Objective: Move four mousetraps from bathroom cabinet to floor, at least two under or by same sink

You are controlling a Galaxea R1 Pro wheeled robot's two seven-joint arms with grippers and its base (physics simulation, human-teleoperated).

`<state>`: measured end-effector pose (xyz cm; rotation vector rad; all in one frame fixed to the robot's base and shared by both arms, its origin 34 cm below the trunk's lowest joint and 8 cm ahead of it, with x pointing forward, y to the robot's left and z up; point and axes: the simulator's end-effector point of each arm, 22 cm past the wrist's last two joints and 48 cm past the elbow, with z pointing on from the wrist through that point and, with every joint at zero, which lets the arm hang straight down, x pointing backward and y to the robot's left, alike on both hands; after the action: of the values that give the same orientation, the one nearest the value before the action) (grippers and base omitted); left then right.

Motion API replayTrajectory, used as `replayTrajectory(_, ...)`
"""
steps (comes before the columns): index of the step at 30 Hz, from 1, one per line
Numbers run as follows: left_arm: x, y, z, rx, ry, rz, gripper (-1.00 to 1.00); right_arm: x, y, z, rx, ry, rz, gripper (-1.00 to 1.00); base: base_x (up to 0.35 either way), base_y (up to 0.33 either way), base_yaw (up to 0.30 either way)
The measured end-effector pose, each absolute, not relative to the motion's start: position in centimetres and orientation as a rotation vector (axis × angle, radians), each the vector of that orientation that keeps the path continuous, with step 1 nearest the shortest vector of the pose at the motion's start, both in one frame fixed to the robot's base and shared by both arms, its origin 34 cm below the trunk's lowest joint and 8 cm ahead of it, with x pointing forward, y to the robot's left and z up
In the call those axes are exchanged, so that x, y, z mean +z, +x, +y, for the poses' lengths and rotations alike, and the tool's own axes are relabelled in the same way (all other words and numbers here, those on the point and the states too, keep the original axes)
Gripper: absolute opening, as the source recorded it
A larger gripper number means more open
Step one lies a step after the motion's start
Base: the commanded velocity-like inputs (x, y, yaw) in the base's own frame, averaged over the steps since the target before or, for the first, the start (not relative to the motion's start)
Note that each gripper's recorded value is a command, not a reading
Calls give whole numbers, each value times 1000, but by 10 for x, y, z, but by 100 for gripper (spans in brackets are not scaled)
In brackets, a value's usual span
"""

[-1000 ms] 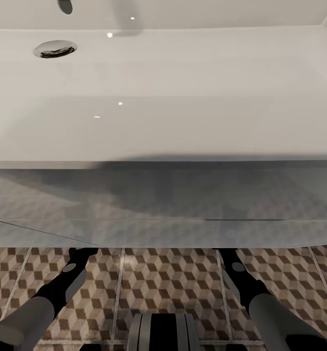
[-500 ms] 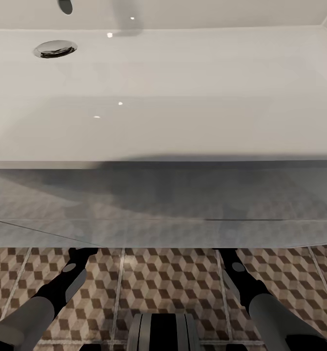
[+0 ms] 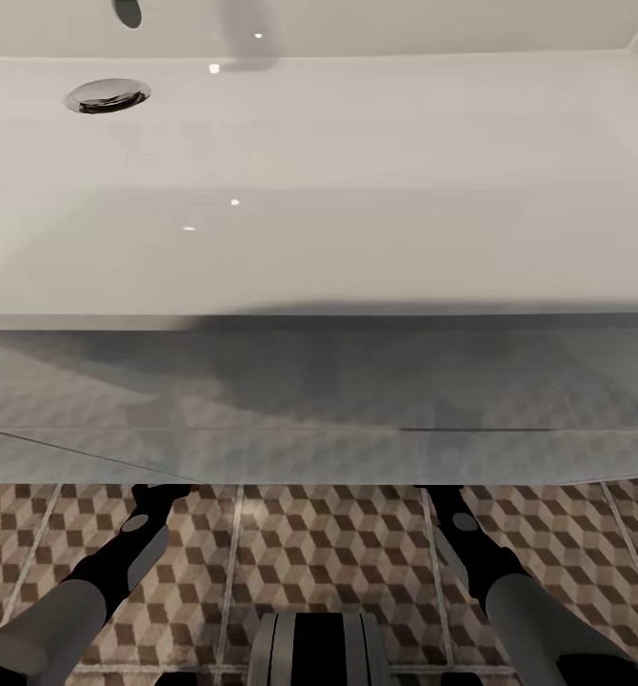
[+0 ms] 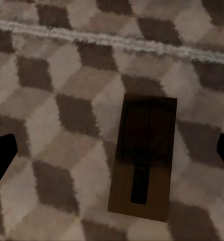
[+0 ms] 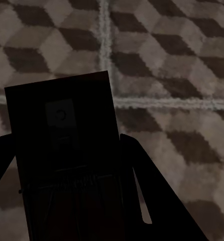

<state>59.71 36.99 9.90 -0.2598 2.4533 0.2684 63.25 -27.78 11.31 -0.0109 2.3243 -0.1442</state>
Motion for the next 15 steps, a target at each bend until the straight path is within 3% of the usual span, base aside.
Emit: replayTrajectory(15, 99, 597, 370, 271, -260, 2455, 100, 113, 632, -278, -144, -11, 2324, -100, 0, 0, 0)
